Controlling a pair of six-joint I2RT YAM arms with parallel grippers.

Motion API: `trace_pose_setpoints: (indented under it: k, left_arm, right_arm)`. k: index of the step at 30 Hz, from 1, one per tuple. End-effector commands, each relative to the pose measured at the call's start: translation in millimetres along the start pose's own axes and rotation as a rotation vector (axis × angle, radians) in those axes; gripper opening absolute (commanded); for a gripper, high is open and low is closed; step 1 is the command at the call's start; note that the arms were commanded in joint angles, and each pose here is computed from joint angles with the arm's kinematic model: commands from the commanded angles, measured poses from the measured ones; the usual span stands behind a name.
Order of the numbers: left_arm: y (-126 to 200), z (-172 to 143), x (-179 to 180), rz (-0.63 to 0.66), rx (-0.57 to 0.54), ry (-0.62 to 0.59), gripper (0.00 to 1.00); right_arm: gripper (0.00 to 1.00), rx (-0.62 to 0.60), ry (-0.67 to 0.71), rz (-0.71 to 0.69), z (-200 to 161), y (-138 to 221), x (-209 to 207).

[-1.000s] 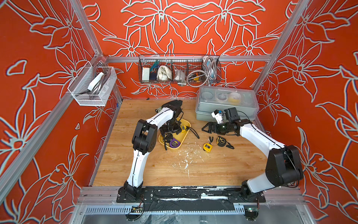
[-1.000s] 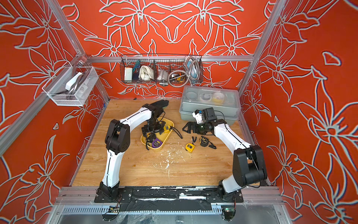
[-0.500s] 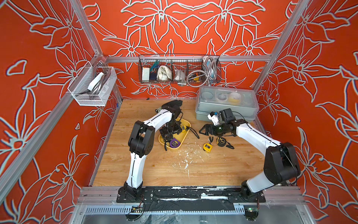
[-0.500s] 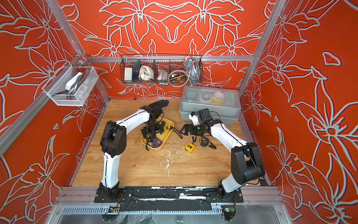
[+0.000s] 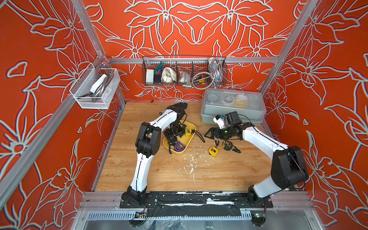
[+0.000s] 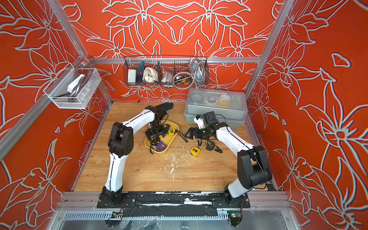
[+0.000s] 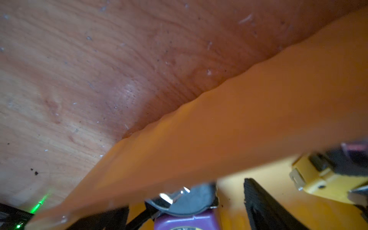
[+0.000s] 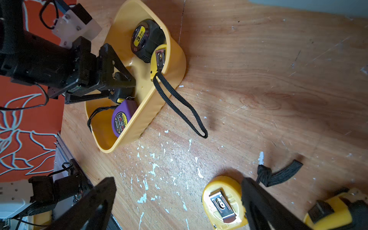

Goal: Take the tape measure out of the storage box
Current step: Pick up the tape measure from the storage box.

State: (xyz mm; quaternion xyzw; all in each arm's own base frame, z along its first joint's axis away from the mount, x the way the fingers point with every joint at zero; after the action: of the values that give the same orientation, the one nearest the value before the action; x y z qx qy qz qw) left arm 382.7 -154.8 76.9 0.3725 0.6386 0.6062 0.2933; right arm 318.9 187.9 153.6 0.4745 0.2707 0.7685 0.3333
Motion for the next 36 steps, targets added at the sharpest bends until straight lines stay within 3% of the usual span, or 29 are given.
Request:
trace_pose_setpoints:
  k: [1, 13, 23, 31, 36]
  left_arm:
    - [-25, 14, -18, -0.029, -0.009, -0.029, 0.83]
    - [8, -1, -82, -0.201, -0.113, -0.277, 0.76]
    - [24, -2, -58, -0.125, -0.187, -0.309, 0.89]
    - [43, 8, -54, -0.085, -0.274, -0.417, 0.94]
    - [33, 14, -58, -0.082, -0.257, -0.478, 0.95]
  right_arm:
    - [1.00, 0.003, 0.016, 0.002, 1, -1, 2]
    - [1.00, -0.004, 0.001, -0.005, -3, -1, 0]
    - [1.00, -0.001, 0.001, -0.002, -2, -1, 1]
    - [1.00, 0.004, 0.011, -0.006, -1, 1, 3]
    - [1.00, 0.008, 0.010, -0.011, -3, 3, 3]
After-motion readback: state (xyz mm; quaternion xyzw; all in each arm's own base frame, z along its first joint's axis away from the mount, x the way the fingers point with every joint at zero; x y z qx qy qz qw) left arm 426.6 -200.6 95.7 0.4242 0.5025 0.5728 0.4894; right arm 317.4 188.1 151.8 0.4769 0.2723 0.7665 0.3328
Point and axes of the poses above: each gripper's point midway between its finger pads, its own y axis back along the fingers, its own x axis along the line the jaws close on, z = x × y, the point moved 3 cm from there along y, back along the fingers
